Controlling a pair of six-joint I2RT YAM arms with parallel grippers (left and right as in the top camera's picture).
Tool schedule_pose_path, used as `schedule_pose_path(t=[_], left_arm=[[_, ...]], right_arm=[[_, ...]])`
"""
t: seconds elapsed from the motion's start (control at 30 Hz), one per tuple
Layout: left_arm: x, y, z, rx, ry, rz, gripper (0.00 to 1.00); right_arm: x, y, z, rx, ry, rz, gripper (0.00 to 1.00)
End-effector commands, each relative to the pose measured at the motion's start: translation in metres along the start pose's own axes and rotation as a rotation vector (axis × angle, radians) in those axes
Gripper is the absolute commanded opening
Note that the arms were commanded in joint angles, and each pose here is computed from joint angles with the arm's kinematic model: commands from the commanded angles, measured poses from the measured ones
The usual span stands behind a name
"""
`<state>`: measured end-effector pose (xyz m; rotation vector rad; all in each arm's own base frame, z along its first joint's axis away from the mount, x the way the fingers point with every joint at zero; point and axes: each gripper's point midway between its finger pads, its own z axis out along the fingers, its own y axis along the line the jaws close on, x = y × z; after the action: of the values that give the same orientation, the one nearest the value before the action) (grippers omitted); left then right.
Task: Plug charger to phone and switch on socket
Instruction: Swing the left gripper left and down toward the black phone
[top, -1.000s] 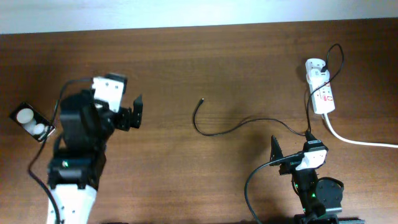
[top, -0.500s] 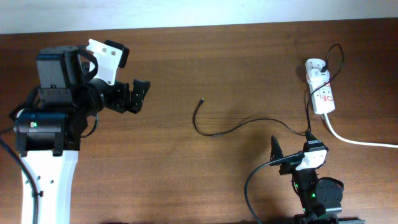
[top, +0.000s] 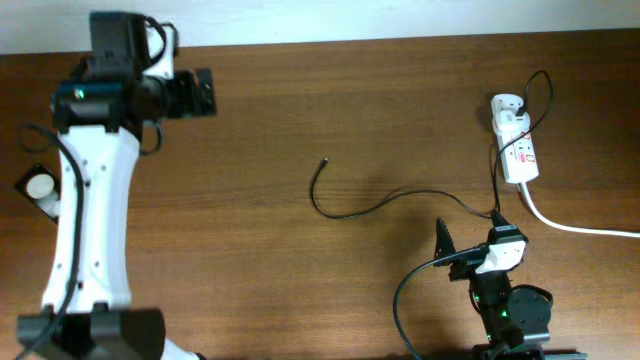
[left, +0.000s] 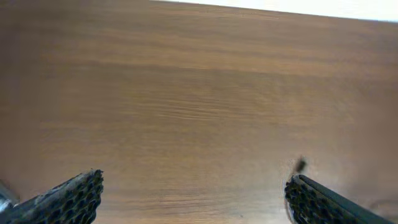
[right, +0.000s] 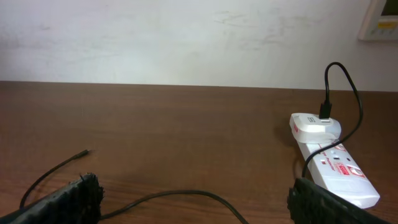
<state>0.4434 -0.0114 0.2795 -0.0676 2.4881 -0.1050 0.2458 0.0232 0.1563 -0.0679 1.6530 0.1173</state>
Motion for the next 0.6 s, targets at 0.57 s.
schedule_pose_path(t=[0.57], left_arm=[[0.156, 0.302, 0.095, -0.41, 0.434, -0.838, 0.99]], right_arm=[[0.003, 0.001, 0.0, -0.001, 0.007, 0.005, 0.99]])
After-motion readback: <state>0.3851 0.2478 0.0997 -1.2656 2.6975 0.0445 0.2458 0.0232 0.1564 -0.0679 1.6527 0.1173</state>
